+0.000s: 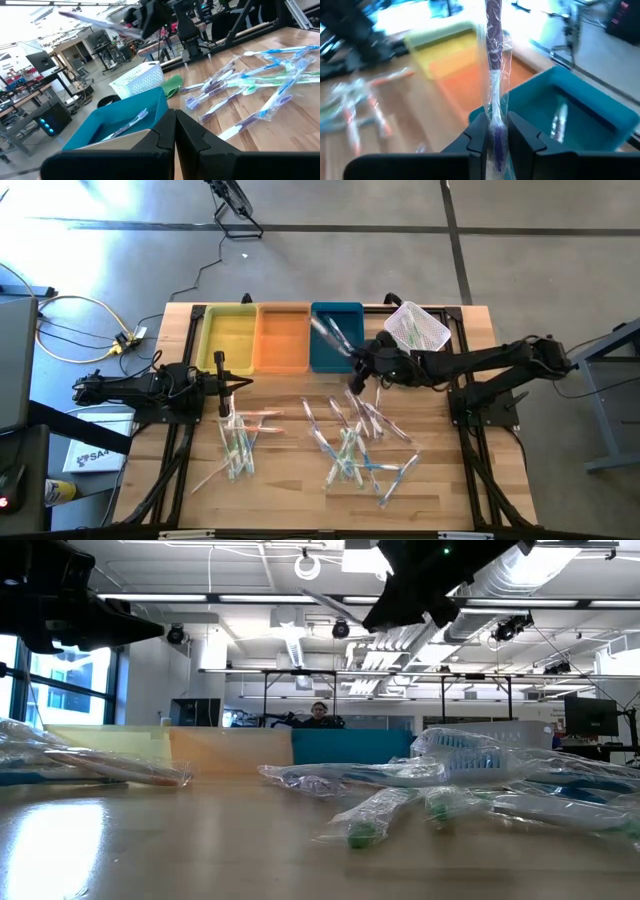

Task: Pick & Place Toothbrushes
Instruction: Put the purple toothbrush into the blue bin

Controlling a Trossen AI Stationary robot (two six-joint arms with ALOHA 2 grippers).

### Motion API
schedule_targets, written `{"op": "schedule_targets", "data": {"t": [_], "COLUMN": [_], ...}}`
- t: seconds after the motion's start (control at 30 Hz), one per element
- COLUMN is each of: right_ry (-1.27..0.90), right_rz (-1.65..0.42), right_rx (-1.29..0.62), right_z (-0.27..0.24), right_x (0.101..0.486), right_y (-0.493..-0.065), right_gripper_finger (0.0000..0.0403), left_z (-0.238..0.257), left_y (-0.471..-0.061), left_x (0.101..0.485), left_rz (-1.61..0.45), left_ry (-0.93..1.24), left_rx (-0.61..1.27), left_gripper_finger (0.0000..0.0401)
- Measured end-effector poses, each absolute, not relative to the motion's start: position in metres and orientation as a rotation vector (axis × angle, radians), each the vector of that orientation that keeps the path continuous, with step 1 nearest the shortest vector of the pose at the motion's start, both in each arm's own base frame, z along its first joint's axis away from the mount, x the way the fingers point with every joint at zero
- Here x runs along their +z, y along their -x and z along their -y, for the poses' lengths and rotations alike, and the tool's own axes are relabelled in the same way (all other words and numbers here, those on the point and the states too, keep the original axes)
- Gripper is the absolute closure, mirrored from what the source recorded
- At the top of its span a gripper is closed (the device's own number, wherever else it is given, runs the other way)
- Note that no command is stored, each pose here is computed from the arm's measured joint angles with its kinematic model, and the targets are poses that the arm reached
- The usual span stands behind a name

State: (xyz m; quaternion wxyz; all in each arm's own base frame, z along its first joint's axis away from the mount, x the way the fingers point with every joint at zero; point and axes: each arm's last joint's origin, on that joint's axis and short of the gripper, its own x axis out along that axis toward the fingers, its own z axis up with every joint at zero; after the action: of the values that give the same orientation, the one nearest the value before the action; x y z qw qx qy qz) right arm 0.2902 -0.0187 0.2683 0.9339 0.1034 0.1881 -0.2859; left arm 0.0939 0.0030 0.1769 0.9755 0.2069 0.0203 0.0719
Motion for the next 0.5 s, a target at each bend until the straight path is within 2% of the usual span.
{"op": "schedule_targets", "data": {"t": [0.27,0.5], "right_ry": [-0.366,-0.432], "right_rz": [-0.329,-0.325], "right_rx": [-0.739,-0.789], "right_z": [0.041,0.055], "right_x": [0.262,0.239], "right_y": [-0.291,-0.308], "right_gripper_finger": [0.0359,0.0358], "left_z": [-0.003,-0.003], "left_y": [-0.094,-0.094], "left_x": [0.177,0.177], "left_rz": [-0.041,-0.041], "left_ry": [-0.417,-0.418], "left_rx": [0.145,0.145], "left_gripper_finger": [0.0401,0.0401]}}
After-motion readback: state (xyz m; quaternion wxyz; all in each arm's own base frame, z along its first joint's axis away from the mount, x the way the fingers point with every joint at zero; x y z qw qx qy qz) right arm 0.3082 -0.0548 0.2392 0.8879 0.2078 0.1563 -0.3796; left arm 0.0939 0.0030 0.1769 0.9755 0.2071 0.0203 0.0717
